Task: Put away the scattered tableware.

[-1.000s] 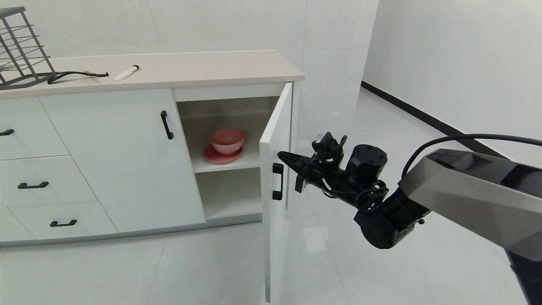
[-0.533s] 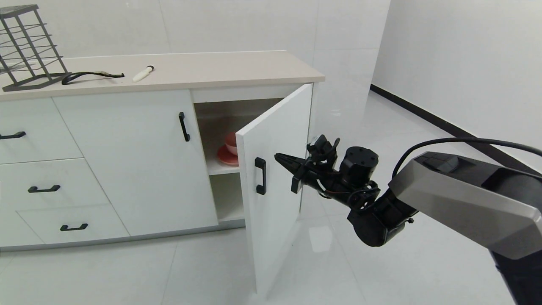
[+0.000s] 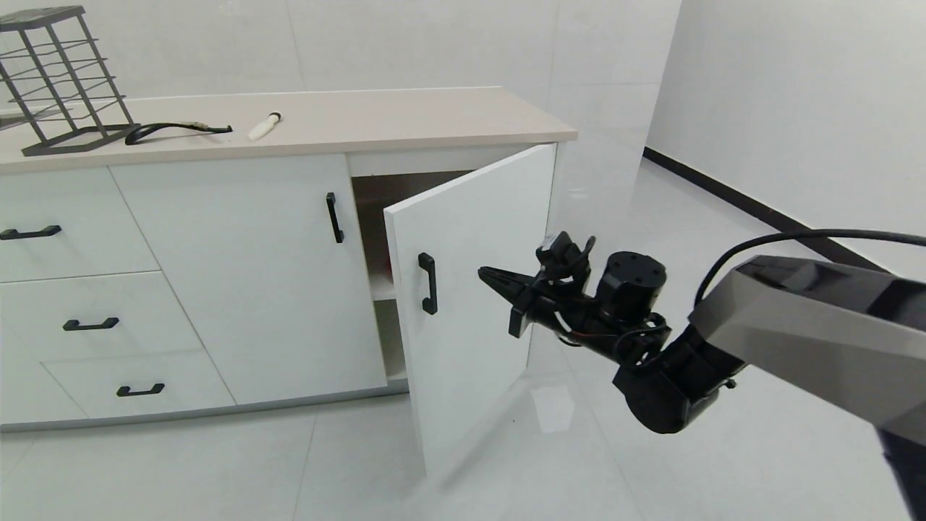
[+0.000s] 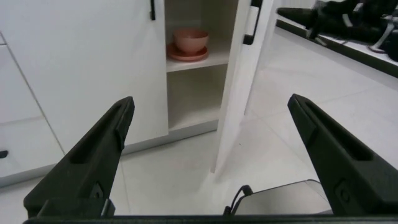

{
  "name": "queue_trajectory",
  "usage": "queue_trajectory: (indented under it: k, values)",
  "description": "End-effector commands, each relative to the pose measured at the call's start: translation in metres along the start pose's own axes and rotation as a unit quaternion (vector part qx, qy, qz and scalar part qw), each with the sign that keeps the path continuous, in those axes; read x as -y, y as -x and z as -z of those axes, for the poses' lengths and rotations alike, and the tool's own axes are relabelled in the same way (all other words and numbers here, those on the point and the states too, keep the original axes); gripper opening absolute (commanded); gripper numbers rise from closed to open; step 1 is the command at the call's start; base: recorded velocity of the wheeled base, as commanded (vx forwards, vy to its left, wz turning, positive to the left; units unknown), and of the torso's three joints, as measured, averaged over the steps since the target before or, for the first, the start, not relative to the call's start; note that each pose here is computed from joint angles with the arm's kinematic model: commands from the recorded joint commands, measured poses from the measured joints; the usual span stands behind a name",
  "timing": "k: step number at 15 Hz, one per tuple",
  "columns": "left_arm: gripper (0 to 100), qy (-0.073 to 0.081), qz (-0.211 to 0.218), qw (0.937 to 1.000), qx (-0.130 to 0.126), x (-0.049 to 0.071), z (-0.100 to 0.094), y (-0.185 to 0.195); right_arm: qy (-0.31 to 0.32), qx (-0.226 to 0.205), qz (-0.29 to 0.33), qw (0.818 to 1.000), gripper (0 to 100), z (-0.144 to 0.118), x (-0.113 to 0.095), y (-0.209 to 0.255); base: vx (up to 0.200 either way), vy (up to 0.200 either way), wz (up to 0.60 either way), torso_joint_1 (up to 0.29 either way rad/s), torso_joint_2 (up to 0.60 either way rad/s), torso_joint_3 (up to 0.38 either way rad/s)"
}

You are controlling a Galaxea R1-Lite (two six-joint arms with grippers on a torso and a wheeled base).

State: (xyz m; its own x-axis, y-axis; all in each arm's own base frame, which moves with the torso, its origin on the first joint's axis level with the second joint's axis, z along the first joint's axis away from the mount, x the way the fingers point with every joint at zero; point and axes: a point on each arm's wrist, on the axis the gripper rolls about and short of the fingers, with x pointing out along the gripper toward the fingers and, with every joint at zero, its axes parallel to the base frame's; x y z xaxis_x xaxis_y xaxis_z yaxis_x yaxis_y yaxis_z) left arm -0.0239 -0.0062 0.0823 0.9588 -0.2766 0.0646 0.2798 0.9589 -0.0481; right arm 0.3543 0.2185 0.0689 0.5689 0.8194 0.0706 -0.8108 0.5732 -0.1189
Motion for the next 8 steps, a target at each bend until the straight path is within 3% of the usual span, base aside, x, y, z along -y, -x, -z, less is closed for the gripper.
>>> queue_trajectory:
  k: [1, 3, 5, 6, 8]
  values:
    - [100, -0.001, -0.004, 1.0000, 0.000, 0.000, 0.000, 0.000, 0.014, 0.021, 0.028, 0.999, 0, -0.079, -0.015, 0.077, 0.000, 0.000, 0.00, 0.000, 0.00, 0.000]
    - [100, -0.003, -0.010, 0.9999, 0.001, 0.000, 0.000, 0.000, 0.032, 0.055, 0.034, 0.997, 0, -0.129, -0.047, 0.154, 0.000, 0.000, 0.00, 0.000, 0.00, 0.000]
    - [100, -0.004, -0.010, 0.9999, 0.001, 0.000, 0.000, 0.000, 0.051, 0.087, 0.063, 0.993, 0, -0.152, -0.070, 0.220, 0.000, 0.000, 0.00, 0.000, 0.00, 0.000]
    - [100, -0.004, -0.010, 0.9999, 0.001, 0.000, 0.000, 0.000, 0.079, 0.103, 0.150, 0.980, 0, -0.157, -0.081, 0.280, 0.000, 0.000, 0.00, 0.000, 0.00, 0.000]
    - [100, -0.011, -0.009, 0.9999, 0.001, 0.000, 0.000, 0.000, 0.137, 0.137, 0.250, 0.949, 0, -0.159, -0.116, 0.337, 0.000, 0.000, 0.00, 0.000, 0.00, 0.000]
